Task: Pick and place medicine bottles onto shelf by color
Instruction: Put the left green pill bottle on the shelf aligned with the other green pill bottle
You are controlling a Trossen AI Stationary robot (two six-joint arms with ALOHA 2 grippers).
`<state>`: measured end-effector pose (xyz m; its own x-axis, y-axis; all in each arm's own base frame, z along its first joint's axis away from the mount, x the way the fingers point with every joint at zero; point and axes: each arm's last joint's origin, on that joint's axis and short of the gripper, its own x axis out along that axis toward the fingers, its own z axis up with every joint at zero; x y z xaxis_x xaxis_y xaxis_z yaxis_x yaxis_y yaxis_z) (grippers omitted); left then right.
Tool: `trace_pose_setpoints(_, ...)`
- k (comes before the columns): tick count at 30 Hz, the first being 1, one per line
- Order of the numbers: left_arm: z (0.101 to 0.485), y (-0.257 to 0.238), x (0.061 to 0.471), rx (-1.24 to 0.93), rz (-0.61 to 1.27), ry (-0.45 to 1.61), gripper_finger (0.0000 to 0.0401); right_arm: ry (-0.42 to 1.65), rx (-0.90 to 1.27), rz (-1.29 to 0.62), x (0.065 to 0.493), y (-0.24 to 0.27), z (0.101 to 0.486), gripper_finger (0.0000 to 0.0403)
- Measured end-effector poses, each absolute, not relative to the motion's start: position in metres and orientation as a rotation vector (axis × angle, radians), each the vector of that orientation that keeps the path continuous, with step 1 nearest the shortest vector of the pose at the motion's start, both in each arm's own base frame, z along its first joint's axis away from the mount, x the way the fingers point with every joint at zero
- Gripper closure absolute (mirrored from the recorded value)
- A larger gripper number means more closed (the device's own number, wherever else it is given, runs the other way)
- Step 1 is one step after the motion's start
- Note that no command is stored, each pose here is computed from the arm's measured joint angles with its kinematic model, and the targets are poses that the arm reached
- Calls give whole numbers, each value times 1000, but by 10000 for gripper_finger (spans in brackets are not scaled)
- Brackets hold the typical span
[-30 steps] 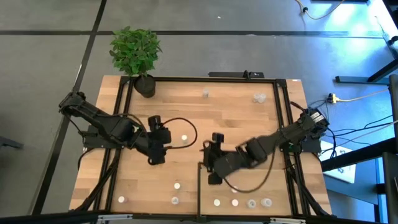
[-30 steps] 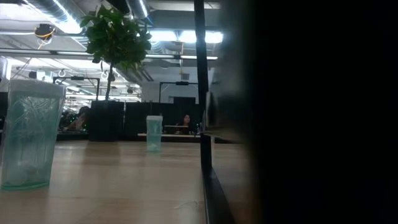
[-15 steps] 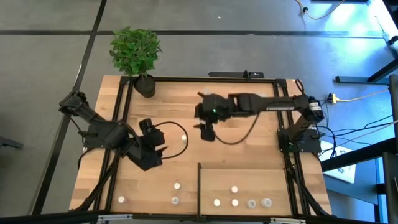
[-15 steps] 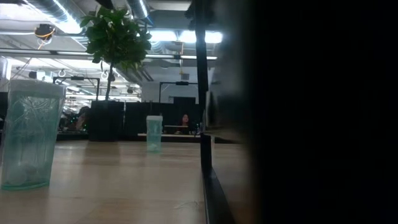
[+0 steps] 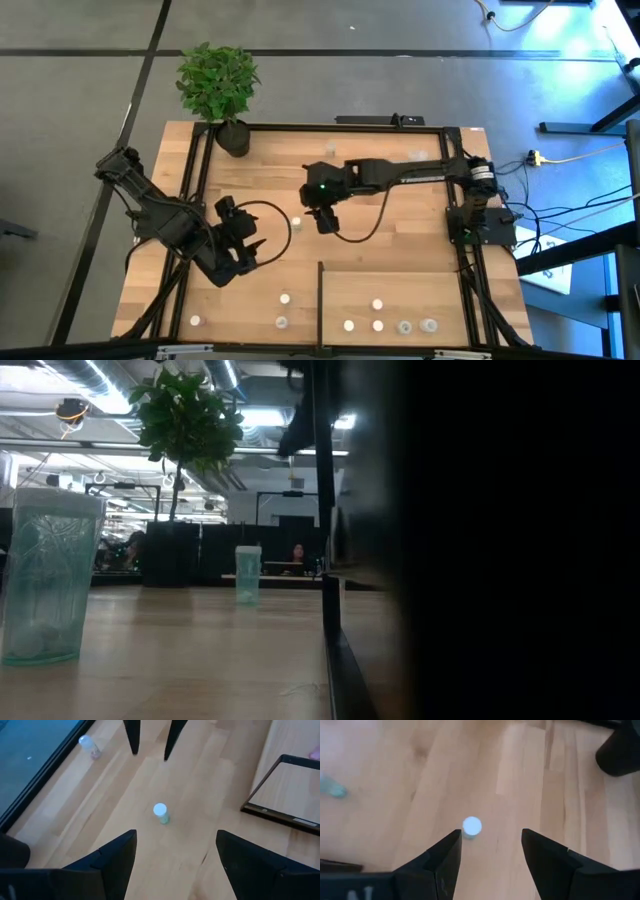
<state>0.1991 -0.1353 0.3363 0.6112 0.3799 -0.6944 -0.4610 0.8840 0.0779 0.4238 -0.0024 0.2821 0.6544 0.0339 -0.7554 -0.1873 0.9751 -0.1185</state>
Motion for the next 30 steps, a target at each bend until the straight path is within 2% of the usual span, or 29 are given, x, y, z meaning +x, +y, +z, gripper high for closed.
trace_pose_setpoints(5,336,-135,197,-141,507,773,134,809,-205,257,436,-16,266,192)
trace_pose_setpoints(15,336,-135,197,-138,511,770,134,778,-41,161,447,-35,256,192)
trace_pose_setpoints(22,336,-134,197,-128,522,754,134,805,-191,276,455,-31,234,192)
trace_pose_setpoints(30,336,-134,197,-128,523,752,134,810,-245,427,463,-35,203,192)
